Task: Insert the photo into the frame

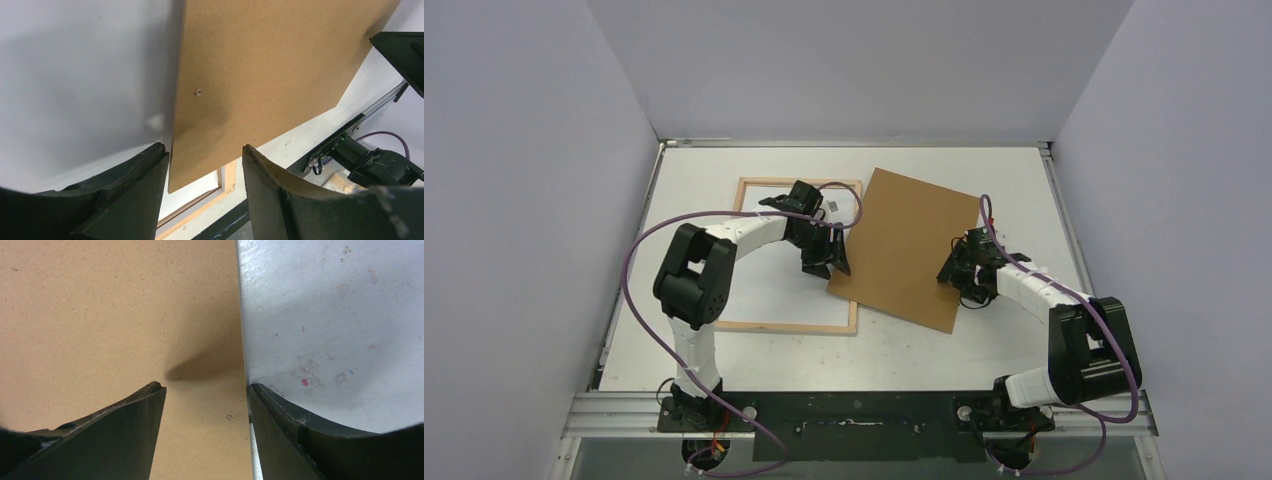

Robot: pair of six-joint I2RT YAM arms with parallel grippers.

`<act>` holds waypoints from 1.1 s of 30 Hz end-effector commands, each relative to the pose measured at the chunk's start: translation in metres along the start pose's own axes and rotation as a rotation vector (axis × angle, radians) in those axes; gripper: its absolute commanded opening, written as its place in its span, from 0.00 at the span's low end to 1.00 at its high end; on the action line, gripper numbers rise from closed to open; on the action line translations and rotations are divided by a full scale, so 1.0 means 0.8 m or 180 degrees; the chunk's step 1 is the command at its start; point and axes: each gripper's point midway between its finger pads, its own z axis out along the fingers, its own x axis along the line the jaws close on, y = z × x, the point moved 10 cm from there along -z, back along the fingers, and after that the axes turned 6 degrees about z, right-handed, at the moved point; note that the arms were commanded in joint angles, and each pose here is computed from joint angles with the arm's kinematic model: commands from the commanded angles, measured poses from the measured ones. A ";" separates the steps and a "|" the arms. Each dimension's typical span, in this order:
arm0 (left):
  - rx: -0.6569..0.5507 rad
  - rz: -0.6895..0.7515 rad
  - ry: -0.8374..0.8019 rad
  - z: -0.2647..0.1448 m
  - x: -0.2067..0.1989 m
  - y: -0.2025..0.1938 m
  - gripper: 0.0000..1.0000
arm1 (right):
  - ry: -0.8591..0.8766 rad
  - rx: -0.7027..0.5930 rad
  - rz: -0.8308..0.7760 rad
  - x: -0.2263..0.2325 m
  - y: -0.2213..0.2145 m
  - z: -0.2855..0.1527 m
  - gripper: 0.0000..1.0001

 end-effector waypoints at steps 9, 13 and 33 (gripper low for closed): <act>0.0134 -0.0084 -0.0595 0.002 -0.013 0.004 0.53 | -0.0075 0.0020 0.0017 -0.010 -0.010 0.003 0.63; 0.0237 -0.0125 -0.0719 0.004 -0.011 0.006 0.50 | -0.0012 0.0029 0.0049 -0.006 -0.010 0.001 0.63; 0.0070 -0.0373 -0.1497 -0.017 -0.006 0.034 0.35 | 0.0238 0.0020 0.0113 0.005 -0.006 -0.013 0.63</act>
